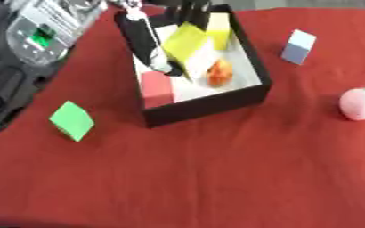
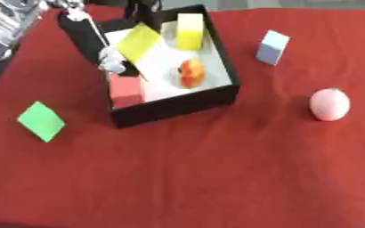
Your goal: Pick up objects on the table and place them in the box.
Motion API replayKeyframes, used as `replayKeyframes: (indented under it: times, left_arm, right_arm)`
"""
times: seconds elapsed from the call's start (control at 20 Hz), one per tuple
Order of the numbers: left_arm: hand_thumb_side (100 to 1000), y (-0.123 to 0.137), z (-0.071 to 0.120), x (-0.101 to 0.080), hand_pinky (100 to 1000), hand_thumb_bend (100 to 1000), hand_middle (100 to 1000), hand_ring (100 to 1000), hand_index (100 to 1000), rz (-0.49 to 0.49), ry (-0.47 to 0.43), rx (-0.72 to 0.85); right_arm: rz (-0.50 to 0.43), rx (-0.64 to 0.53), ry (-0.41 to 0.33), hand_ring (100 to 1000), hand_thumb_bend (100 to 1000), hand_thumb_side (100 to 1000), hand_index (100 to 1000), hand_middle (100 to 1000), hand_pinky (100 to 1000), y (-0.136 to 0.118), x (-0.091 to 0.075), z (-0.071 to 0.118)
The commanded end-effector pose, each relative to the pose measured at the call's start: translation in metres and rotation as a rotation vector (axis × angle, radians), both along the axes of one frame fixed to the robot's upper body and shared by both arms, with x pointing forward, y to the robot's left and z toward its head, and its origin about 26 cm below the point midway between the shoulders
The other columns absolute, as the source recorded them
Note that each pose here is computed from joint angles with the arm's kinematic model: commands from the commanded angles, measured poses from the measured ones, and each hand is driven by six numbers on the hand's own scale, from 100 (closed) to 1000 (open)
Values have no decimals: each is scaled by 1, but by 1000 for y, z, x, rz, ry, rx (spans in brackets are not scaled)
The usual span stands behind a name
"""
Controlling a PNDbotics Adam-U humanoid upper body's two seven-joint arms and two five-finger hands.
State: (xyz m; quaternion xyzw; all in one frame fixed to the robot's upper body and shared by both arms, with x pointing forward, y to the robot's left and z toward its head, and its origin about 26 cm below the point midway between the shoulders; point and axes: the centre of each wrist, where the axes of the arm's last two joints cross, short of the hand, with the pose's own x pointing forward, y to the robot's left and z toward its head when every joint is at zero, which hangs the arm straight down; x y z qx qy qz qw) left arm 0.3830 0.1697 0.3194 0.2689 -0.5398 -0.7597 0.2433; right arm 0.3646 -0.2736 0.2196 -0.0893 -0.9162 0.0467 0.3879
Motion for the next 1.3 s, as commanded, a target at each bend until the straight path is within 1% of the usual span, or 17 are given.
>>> replayKeyframes:
  times: [0.05,0.1,0.15,0.2,0.25,0.3,0.35,0.4,0.45,0.55,0.7,0.75,0.85,0.95,1.05,1.15,1.3]
  left_arm:
    - [100,3,-6,11,592,574,527,592,595,24,-32,52]
    - [100,4,-8,13,630,610,562,623,634,33,-44,59]
    - [100,5,-10,14,699,666,650,705,728,43,-53,65]
    - [100,7,-10,15,753,709,720,759,789,56,-65,64]
    - [112,7,-9,15,770,722,739,775,804,65,-79,60]
    - [387,9,-6,14,875,833,828,883,899,71,-108,48]
    - [398,11,-3,12,877,837,829,888,901,78,-129,21]
    - [461,13,2,9,881,873,837,907,912,82,-152,-14]
    - [472,15,8,5,875,887,833,905,912,84,-175,-52]
    - [462,22,22,-4,864,874,825,895,907,89,-219,-134]
    - [409,37,46,-22,835,792,800,872,878,92,-278,-271]
    - [380,43,53,-30,813,769,786,855,864,92,-301,-308]
    - [377,55,62,-48,797,755,775,842,853,82,-326,-342]
    - [376,66,65,-70,783,725,763,832,844,63,-310,-348]
    - [376,78,65,-92,789,707,764,836,843,50,-267,-333]
    - [376,95,62,-100,795,696,766,841,845,50,-208,-292]
    - [374,123,51,-105,813,713,777,856,853,57,-120,-181]
  right_arm:
    - [0,-4,-32,825,100,405,891,833,808,-1,-3,10]
    - [1,-6,-31,825,100,405,891,833,808,-1,-3,10]
    - [1,-7,-30,825,100,406,891,833,808,-1,-3,9]
    - [0,-8,-28,825,100,405,891,833,808,-1,-3,9]
    - [-1,-10,-27,825,100,405,891,833,808,-1,-3,9]
    - [-1,-11,-26,825,100,405,891,833,808,-2,-3,8]
    - [0,-14,-24,825,100,405,891,833,808,-2,-3,8]
    - [-1,-15,-23,825,100,406,890,833,808,-2,-3,8]
    - [-2,-16,-22,825,100,406,890,833,808,-2,-3,8]
    - [-3,-17,-24,825,100,405,890,832,808,-3,-3,8]
    - [-8,-21,-24,825,100,403,891,833,808,-5,-4,8]
    - [-11,-22,-24,825,100,403,891,833,808,-5,-4,8]
    - [-17,-26,-24,824,100,403,891,833,808,-7,-5,8]
    - [-24,-31,-23,824,100,402,891,833,808,-9,-5,8]
    - [-30,-38,-22,824,100,402,891,834,808,-11,-6,8]
    - [-33,-43,-22,824,100,401,891,834,808,-12,-7,8]
    - [-34,-48,-25,824,100,400,891,834,808,-12,-7,9]
